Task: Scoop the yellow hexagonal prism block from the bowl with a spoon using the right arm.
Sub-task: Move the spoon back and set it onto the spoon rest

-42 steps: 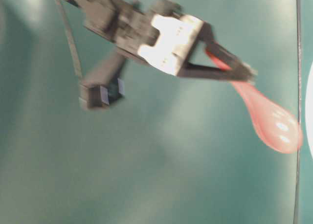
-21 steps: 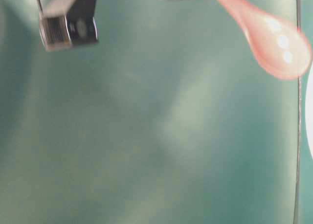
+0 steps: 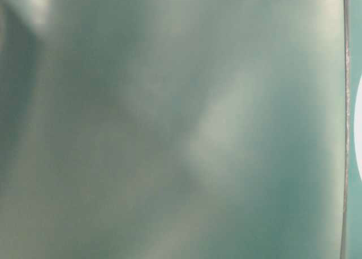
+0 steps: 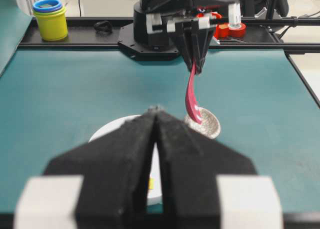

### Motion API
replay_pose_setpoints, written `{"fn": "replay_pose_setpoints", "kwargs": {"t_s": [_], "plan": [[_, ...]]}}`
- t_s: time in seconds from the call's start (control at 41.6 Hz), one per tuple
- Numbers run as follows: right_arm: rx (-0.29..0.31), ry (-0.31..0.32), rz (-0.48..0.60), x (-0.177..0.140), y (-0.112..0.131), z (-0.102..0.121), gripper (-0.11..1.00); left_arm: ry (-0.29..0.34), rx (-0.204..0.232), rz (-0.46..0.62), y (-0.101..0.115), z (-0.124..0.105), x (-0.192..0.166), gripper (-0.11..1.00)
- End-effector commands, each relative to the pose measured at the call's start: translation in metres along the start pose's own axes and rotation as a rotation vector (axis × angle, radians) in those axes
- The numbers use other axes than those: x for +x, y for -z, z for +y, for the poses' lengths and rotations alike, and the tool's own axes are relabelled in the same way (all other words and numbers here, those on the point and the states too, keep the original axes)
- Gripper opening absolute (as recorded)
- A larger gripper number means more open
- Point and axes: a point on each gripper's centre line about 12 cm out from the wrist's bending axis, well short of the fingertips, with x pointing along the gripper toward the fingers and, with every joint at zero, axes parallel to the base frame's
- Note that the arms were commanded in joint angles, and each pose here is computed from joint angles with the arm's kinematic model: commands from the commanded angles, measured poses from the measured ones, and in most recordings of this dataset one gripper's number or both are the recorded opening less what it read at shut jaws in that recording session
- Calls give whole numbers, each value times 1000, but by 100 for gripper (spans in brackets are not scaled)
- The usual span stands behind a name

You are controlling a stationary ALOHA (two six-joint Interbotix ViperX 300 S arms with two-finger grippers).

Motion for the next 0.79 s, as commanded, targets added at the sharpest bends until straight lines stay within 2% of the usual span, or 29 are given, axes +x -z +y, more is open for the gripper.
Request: {"fn": "replay_pose_setpoints", "kwargs": {"t_s": [0.0,0.649,0.721,0.769], "plan": [[-6,-38,-56,-2,-3,3,9,-1,1,-20,-8,0,2,0],[-14,-38,-57,8,-2,3,10,-2,0,-20,-8,0,2,0],[-16,-37,-56,8,-2,3,15,-1,1,-20,-8,0,2,0],[-16,-39,-57,8,-2,3,24,-1,1,-18,-8,0,2,0]]}}
